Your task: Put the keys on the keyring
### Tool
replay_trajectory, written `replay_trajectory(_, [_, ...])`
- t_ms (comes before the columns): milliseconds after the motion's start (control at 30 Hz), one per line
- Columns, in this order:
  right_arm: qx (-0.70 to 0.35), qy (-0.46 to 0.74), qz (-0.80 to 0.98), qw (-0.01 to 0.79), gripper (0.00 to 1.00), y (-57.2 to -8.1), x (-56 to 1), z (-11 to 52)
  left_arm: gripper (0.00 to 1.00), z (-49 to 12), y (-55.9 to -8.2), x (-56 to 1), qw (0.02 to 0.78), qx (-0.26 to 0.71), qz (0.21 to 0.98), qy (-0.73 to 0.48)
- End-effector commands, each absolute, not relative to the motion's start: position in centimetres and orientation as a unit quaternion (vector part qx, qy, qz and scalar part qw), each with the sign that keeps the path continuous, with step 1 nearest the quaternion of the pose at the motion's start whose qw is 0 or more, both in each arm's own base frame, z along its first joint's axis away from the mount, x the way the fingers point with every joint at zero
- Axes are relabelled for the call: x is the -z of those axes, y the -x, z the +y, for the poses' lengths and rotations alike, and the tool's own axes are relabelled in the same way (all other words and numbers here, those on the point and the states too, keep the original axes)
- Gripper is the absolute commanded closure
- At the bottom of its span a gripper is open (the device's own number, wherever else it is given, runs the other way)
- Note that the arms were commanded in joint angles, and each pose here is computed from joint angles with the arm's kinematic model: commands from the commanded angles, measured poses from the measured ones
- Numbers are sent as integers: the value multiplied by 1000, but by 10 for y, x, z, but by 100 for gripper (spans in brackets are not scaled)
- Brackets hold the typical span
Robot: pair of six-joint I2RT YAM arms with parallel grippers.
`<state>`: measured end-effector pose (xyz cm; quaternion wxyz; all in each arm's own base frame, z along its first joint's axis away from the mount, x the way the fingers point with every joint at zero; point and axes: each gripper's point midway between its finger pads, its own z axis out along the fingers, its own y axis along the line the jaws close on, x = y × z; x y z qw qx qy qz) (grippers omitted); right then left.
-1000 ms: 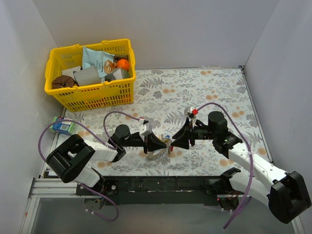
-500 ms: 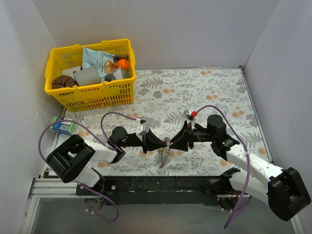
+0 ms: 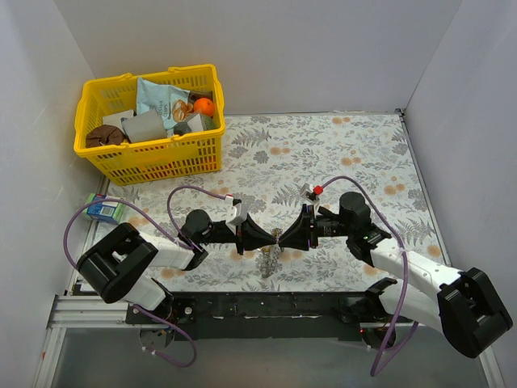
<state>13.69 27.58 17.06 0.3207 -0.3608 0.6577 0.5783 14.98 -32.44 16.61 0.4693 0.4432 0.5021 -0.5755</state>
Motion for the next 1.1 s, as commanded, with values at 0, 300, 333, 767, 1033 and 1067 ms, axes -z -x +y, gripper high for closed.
replay_trajectory(0, [-590, 369, 641, 323, 67, -133, -174, 279, 100, -326, -149, -181, 485, 578, 478, -449])
replay_trajectory(300, [-593, 362, 642, 324, 80, -137, -176, 282, 100, -327, -147, -179, 475, 581, 478, -456])
replay_trajectory(333, [-594, 360, 643, 322, 83, -137, -175, 283, 100, -327, -146, -179, 475, 580, 479, -457])
replay_trajectory(767, [-588, 374, 654, 296, 99, -135, -169, 284, 92, -328, -150, -179, 472, 564, 486, -473])
replay_trajectory(1033, [-554, 405, 673, 276, 99, -136, -155, 280, 61, -328, -161, -161, 446, 506, 521, -523])
replay_trajectory(1067, [-550, 404, 682, 263, 99, -134, -152, 278, 60, -325, -159, -152, 425, 501, 537, -529])
